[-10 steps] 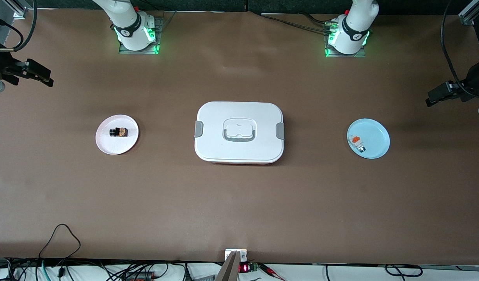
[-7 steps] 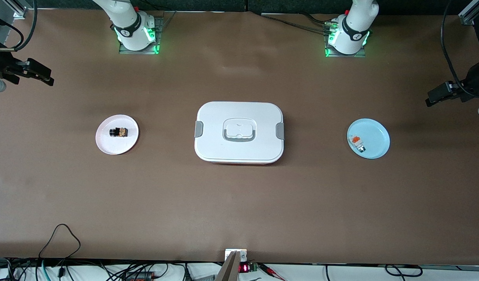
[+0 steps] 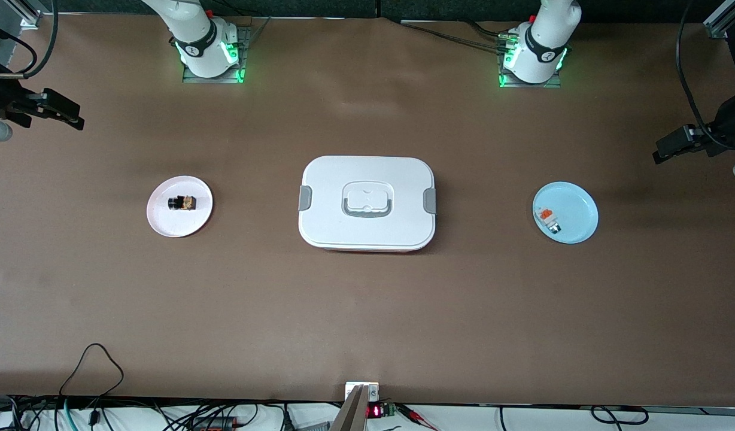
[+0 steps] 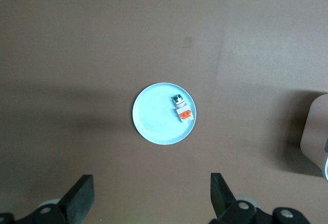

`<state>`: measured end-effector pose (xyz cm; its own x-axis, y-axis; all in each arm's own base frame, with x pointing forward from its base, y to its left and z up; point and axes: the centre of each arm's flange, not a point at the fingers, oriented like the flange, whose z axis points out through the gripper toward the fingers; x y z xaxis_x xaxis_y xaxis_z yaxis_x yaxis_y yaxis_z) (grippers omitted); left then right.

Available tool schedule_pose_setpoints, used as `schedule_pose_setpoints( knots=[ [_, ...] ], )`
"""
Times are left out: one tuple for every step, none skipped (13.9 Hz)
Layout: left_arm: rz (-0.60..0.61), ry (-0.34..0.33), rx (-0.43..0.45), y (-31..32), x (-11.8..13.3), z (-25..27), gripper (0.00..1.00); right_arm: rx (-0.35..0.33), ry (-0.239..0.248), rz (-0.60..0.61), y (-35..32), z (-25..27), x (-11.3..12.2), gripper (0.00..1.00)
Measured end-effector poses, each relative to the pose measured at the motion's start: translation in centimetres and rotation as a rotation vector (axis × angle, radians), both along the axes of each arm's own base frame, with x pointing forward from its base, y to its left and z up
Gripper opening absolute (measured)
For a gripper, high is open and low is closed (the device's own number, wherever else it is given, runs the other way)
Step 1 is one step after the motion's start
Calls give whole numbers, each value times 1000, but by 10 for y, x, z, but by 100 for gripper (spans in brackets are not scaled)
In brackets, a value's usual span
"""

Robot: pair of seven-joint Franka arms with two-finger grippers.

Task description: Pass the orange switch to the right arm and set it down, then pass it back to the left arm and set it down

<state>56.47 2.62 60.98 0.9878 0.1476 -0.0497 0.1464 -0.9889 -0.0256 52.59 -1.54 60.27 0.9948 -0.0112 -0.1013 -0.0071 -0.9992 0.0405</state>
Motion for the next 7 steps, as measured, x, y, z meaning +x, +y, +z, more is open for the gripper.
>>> schedule_pose_setpoints(
  knots=[
    [0,-9,1,0,-1,4,100,0,4,5,3,-2,1,100],
    [0,-29,2,0,-2,10,100,0,9,7,4,-5,3,100],
    [0,-56,5,0,-3,18,100,-1,12,7,4,-7,5,100],
    [0,-74,6,0,-6,25,100,3,10,7,4,-8,7,100],
    [0,-83,7,-1,-8,30,100,10,3,7,5,-8,8,100],
    [-2,-88,8,-1,-10,33,100,12,-4,9,7,-7,9,100],
    [-4,-92,8,-2,-10,34,100,12,-9,15,9,-6,10,100]
  ],
)
